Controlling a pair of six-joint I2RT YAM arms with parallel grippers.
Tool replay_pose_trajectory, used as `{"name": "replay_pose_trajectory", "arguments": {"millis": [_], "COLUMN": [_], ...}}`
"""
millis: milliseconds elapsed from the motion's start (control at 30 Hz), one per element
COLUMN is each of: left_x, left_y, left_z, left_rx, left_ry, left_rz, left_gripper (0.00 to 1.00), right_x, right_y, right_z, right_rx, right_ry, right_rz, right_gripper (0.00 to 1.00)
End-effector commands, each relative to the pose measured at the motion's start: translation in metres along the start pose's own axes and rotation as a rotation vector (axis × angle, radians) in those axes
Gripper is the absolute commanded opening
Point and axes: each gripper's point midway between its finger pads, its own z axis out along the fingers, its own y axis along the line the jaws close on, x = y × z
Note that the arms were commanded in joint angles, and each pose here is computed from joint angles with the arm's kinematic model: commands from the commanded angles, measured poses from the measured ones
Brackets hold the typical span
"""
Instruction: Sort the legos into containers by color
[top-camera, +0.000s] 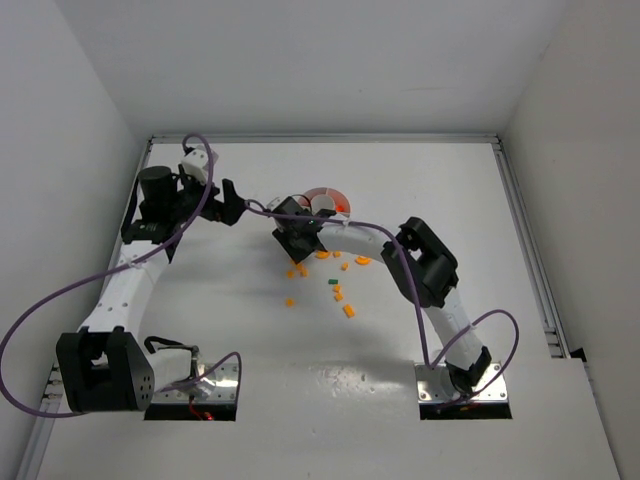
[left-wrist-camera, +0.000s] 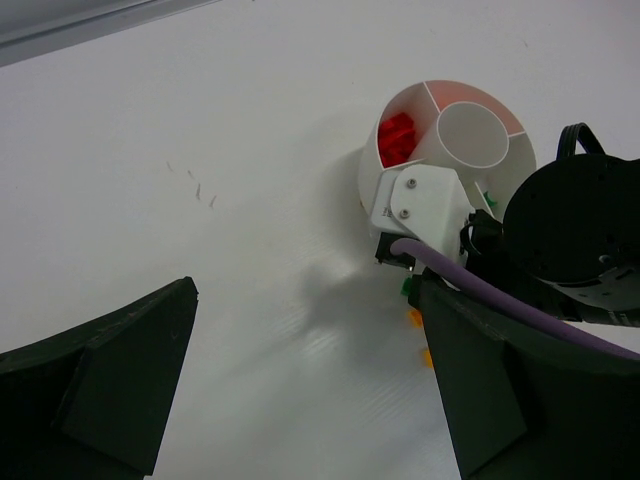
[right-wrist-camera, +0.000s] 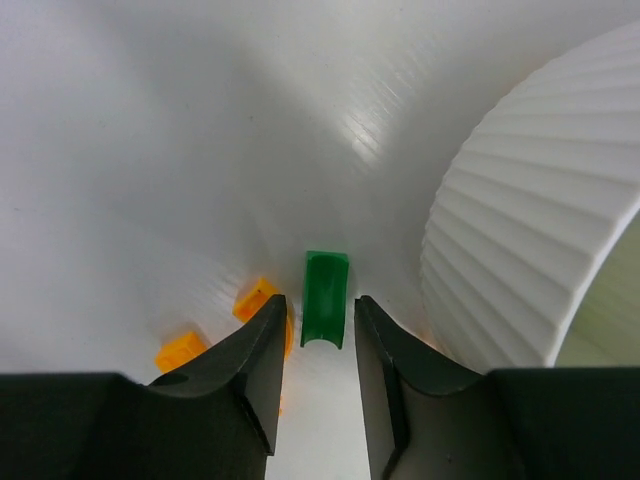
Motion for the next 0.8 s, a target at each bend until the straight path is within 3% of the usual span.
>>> {"name": "replay_pose_trajectory", "arguments": {"millis": [0, 100, 367, 767], "left_x": [-0.007, -0.007, -0.011, -0.011], "left_y": [-0.001, -0.001, -0.003, -0.005], "left_z": [0.0, 0.0, 0.0, -0.001], "left_rx": [0.024, 0.024, 0.033, 0.042], "left_ry": [-0.023, -0.023, -0.031, -0.032], "left_rz": [0.014, 0.014, 0.019, 0.019], "left_gripper": [0.99, 0.99, 0.99, 0.99], "right_x": [0.015, 0.016, -0.004, -0.05], "right_y": [-0.007, -0.008, -0.008, -0.005], "right_z": [0.011, 0.009, -0.014, -0.089], "right_rx": [0.006, 0.006, -0.011, -0.052], "right_ry": [0.047, 0.048, -0.011, -0.179], "right_rz": [0.023, 0.023, 0.021, -0.077], "right_gripper": [0.34, 0.33, 0.18, 0.15]}}
